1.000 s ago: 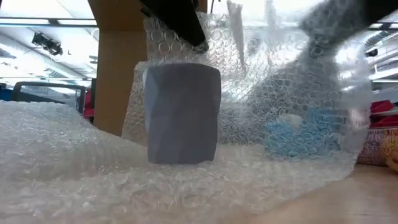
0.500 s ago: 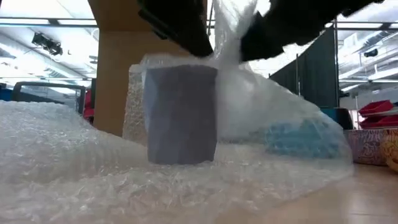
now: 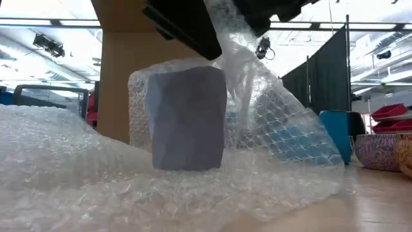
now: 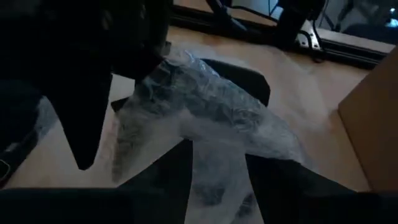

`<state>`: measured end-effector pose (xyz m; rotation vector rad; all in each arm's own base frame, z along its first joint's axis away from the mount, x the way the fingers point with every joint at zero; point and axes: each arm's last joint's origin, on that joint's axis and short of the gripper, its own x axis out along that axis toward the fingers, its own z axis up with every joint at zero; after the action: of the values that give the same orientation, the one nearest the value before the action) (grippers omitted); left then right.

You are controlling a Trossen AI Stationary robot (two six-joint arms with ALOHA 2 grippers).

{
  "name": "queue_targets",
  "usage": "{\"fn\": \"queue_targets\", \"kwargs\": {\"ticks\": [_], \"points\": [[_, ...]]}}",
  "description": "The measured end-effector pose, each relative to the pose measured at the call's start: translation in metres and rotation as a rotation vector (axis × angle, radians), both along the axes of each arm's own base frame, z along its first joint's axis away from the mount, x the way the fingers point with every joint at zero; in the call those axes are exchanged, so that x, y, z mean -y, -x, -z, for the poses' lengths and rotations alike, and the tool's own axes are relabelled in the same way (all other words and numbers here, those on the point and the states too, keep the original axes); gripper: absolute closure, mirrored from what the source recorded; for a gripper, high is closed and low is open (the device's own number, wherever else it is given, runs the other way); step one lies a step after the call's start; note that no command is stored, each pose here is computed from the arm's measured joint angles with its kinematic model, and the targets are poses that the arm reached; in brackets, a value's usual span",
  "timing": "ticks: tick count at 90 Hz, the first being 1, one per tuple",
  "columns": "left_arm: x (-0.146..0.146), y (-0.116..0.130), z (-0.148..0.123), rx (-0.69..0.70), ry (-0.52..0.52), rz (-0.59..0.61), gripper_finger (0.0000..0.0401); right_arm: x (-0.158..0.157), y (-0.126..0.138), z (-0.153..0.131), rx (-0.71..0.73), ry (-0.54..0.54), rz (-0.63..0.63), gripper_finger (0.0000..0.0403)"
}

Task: Wrap mug
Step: Wrap the blue mug with the bubble wrap

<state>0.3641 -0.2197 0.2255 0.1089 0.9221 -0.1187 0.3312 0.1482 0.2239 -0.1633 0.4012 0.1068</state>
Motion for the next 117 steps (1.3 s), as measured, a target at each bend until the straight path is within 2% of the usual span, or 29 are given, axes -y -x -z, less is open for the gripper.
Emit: {"fn": "queue_targets", "kwargs": {"ticks": [20, 41, 50, 57, 64, 81, 106, 117], "points": [[0.005, 0.008, -0.006, -0.022, -0.023, 0.030, 0.0284, 0.000, -0.004, 0.009, -0.022, -0.002, -0.005, 0.0277], [0.013, 0.045, -0.050, -0.023, -0.066, -0.023, 0.0284, 0.000, -0.004, 0.011, -0.036, -0.005, -0.008, 0.0277], [0.018, 0.067, -0.065, 0.051, -0.141, -0.095, 0.0284, 0.000, -0.004, 0.011, -0.037, -0.005, -0.009, 0.0277], [0.025, 0.080, -0.067, 0.110, -0.226, -0.158, 0.0284, 0.000, -0.004, 0.011, -0.040, -0.004, -0.009, 0.0277], [0.034, 0.085, -0.056, 0.119, -0.303, -0.175, 0.0283, 0.000, -0.004, 0.011, -0.036, -0.006, -0.009, 0.0277], [0.054, 0.086, -0.017, 0.045, -0.438, -0.095, 0.0283, 0.000, -0.004, 0.011, -0.038, -0.004, -0.007, 0.0277], [0.068, 0.075, 0.047, -0.112, -0.746, 0.168, 0.0283, 0.000, -0.004, 0.011, -0.038, -0.004, -0.005, 0.0277], [0.068, 0.073, 0.053, -0.096, -0.802, 0.169, 0.0283, 0.000, -0.004, 0.011, -0.041, -0.015, 0.000, 0.0277]]}}
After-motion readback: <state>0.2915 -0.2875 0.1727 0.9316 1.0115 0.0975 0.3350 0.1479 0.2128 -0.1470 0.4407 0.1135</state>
